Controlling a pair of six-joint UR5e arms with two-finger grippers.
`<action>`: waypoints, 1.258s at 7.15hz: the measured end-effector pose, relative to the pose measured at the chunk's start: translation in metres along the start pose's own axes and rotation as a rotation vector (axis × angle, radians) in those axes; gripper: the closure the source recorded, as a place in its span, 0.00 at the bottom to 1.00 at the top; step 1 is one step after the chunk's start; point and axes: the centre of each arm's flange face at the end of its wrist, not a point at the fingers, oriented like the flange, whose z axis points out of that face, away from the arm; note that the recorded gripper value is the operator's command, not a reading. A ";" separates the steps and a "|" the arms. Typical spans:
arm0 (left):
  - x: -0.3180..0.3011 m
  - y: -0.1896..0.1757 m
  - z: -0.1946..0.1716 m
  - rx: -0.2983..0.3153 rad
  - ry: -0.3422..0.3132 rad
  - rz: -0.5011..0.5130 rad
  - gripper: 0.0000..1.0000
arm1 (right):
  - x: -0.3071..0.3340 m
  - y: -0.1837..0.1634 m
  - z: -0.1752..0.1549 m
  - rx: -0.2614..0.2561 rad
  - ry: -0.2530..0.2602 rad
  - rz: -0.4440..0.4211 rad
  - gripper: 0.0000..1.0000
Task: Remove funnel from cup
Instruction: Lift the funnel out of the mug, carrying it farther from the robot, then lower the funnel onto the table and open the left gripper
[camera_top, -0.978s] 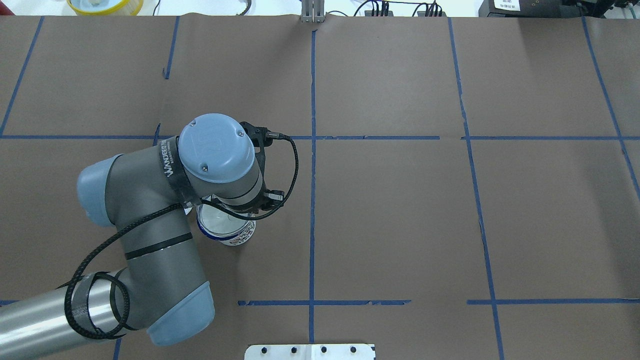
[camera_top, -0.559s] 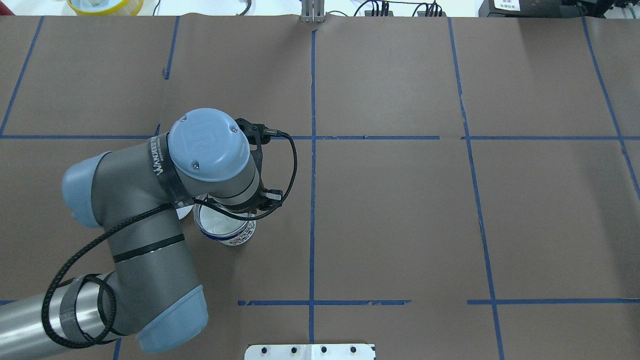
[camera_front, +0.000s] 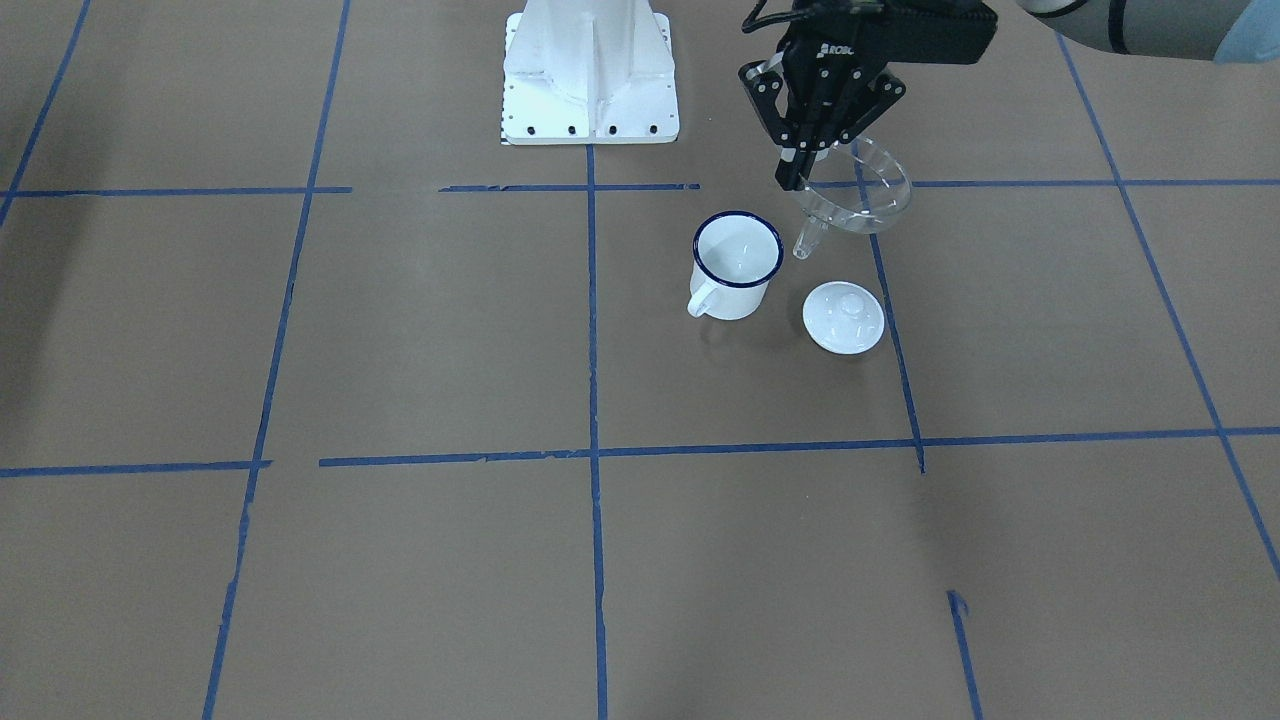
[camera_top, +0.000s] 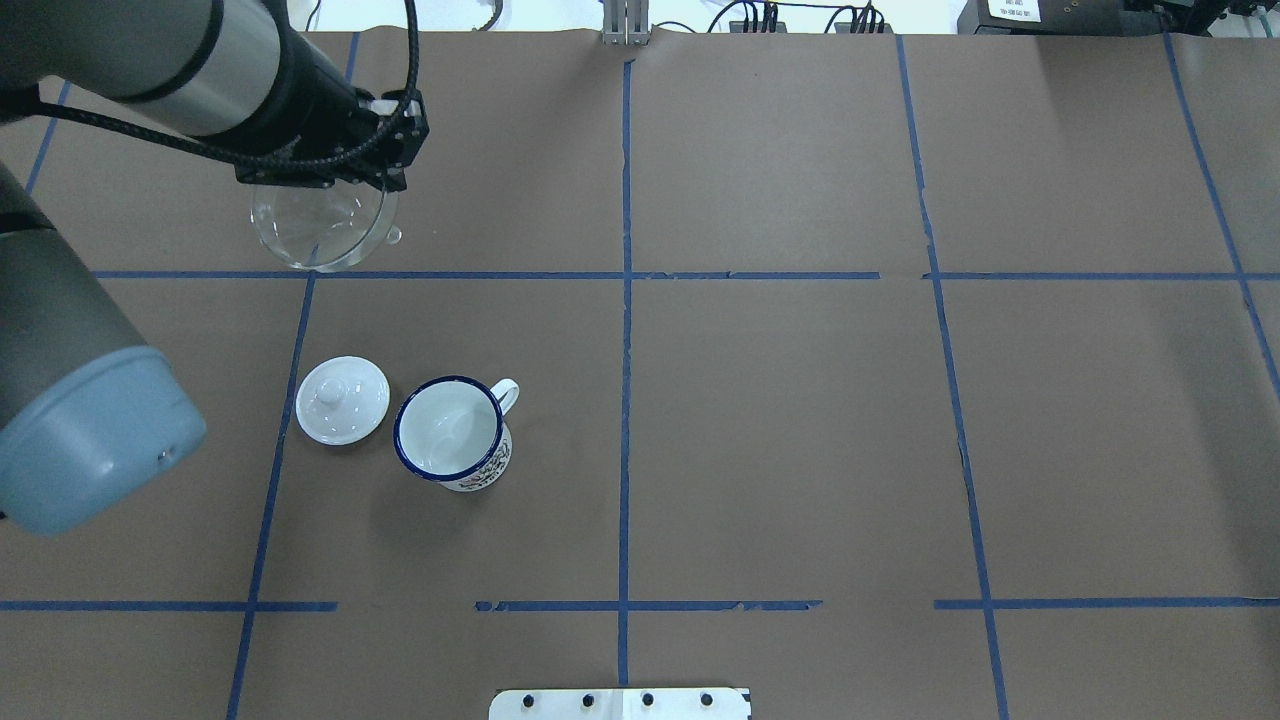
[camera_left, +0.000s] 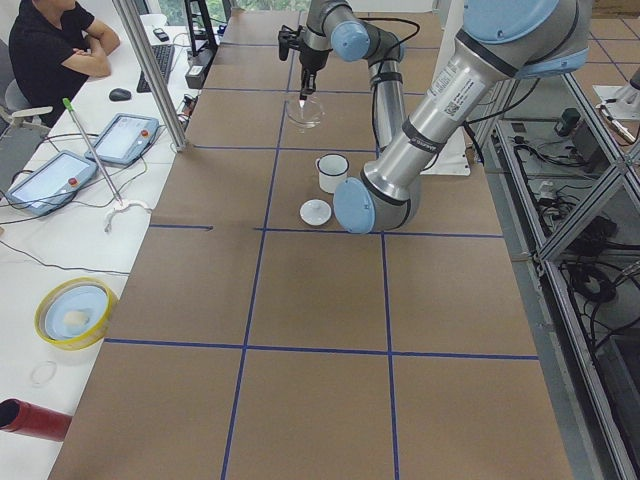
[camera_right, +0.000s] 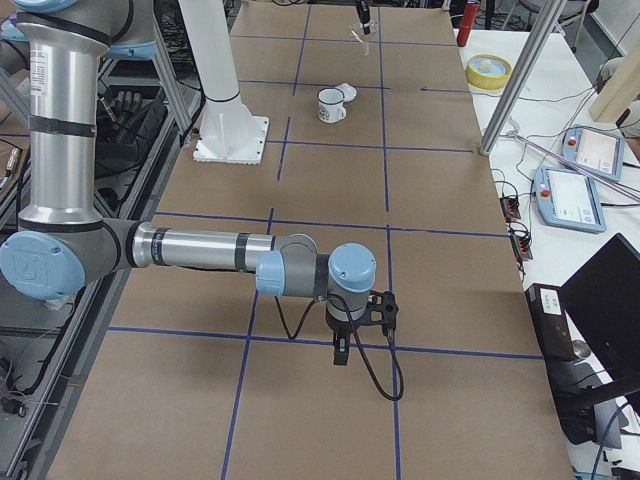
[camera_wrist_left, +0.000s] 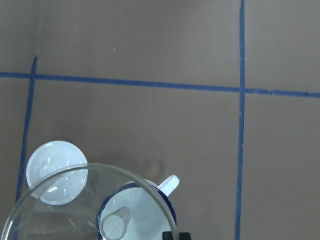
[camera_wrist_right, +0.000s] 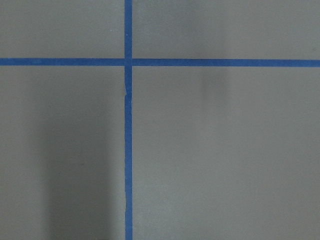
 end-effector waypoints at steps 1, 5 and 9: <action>-0.003 -0.024 0.009 0.080 0.068 -0.095 1.00 | 0.000 0.000 0.000 0.000 0.000 0.000 0.00; -0.017 -0.091 0.118 0.336 0.215 -0.477 1.00 | 0.000 0.000 0.000 0.000 0.000 0.000 0.00; -0.046 -0.032 0.270 0.567 0.373 -0.779 1.00 | 0.000 0.000 0.000 0.000 0.000 0.000 0.00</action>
